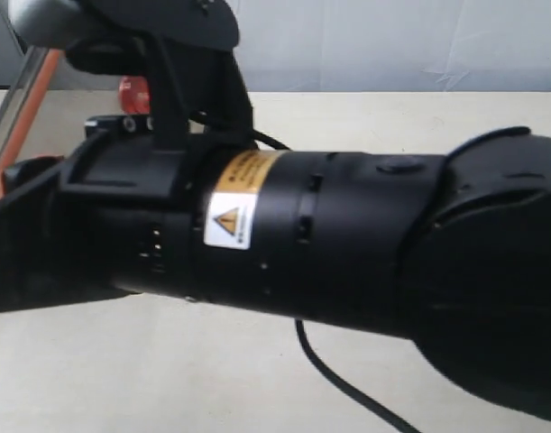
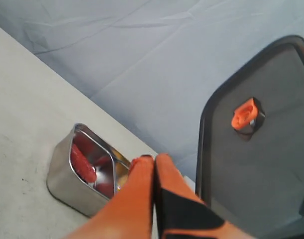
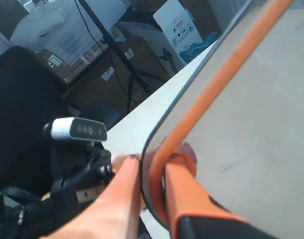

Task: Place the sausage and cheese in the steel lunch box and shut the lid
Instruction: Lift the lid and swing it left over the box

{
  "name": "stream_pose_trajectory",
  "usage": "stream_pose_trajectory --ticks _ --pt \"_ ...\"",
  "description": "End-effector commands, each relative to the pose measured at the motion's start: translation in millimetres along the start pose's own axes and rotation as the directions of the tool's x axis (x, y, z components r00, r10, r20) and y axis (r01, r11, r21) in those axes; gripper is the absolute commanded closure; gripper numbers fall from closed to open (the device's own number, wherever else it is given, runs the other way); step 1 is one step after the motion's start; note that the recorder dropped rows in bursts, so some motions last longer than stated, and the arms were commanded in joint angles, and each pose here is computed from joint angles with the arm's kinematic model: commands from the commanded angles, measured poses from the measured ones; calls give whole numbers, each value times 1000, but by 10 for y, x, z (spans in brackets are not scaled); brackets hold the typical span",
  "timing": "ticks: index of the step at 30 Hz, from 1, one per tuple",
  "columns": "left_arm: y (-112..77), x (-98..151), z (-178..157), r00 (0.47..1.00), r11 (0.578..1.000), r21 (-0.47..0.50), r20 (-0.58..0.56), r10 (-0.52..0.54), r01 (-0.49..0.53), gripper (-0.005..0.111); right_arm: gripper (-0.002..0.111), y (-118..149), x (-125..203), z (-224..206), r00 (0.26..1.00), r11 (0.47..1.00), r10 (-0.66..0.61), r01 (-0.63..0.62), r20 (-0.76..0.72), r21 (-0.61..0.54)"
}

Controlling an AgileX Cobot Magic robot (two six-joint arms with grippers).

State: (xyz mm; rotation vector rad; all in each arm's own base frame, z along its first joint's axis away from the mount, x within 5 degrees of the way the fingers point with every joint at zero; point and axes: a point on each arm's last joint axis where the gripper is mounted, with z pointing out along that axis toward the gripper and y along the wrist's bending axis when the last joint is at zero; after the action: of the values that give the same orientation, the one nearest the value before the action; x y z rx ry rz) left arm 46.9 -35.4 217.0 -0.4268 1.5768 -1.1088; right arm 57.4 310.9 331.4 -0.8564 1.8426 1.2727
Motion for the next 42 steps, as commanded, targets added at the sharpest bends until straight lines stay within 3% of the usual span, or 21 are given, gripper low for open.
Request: stream_pose_trajectory --ticks 1,4,8,13,15,18,21,23,25,26,28,29,31,34,35,36,40,42 --pt "-54 107 -12 989 993 74 -108 102 -95 107 109 64 -108 153 999 1000 23 -22 42 -13" --pt "-115 161 -27 969 973 156 -151 195 -172 99 109 82 -131 252 999 1000 23 -22 40 -14" --pt "-197 176 -44 950 933 261 -127 287 -247 78 109 77 -117 330 999 1000 19 -18 33 -9" --pt "-255 128 -51 918 875 313 -20 396 -370 51 109 75 -115 335 999 1000 19 -18 33 -9" --pt "-244 115 -46 908 867 296 -2 420 -400 48 109 76 -123 333 999 1000 19 -18 41 -10" --pt "-200 61 -29 886 859 225 42 463 -459 48 109 185 -44 375 999 999 25 -23 46 -40" --pt "-201 63 -30 864 837 225 52 501 -499 50 109 355 84 433 998 996 13 -8 58 -87" --pt "-207 70 -32 840 811 233 59 539 -537 65 109 426 153 458 998 994 9 -3 55 -105" --pt "-219 66 -34 812 782 233 73 579 -579 101 109 442 164 450 999 994 6 -1 45 -109" --pt "-236 54 -37 789 758 230 87 608 -610 106 109 442 146 437 999 994 3 3 51 -110" --pt "-290 19 -47 730 698 222 125 672 -681 106 109 408 83 385 999 995 3 2 44 -102" --pt "-329 -18 -55 654 625 196 162 739 -755 106 109 357 50 344 1000 996 5 -4 11 -87" --pt "-401 -98 -71 539 522 136 211 815 -842 106 109 238 -24 254 999 999 13 -16 -52 -50" --pt "-508 -244 -106 468 475 36 245 849 -879 106 109 68 -156 62 991 999 46 -47 -129 3" --pt "-536 -284 -119 434 448 3 246 866 -894 106 109 27 -194 12 989 999 48 -47 -137 15" --pt "-580 -331 -138 372 392 -37 243 896 -919 106 105 -12 -234 -46 988 999 51 -47 -146 28" --pt "-677 -404 -183 143 167 -112 201 969 -980 106 67 -122 -258 -127 980 998 2 12 -198 69" --pt "-717 -399 -201 10 28 -105 170 985 -994 106 51 -268 -221 -167 956 992 18 19 -293 125"
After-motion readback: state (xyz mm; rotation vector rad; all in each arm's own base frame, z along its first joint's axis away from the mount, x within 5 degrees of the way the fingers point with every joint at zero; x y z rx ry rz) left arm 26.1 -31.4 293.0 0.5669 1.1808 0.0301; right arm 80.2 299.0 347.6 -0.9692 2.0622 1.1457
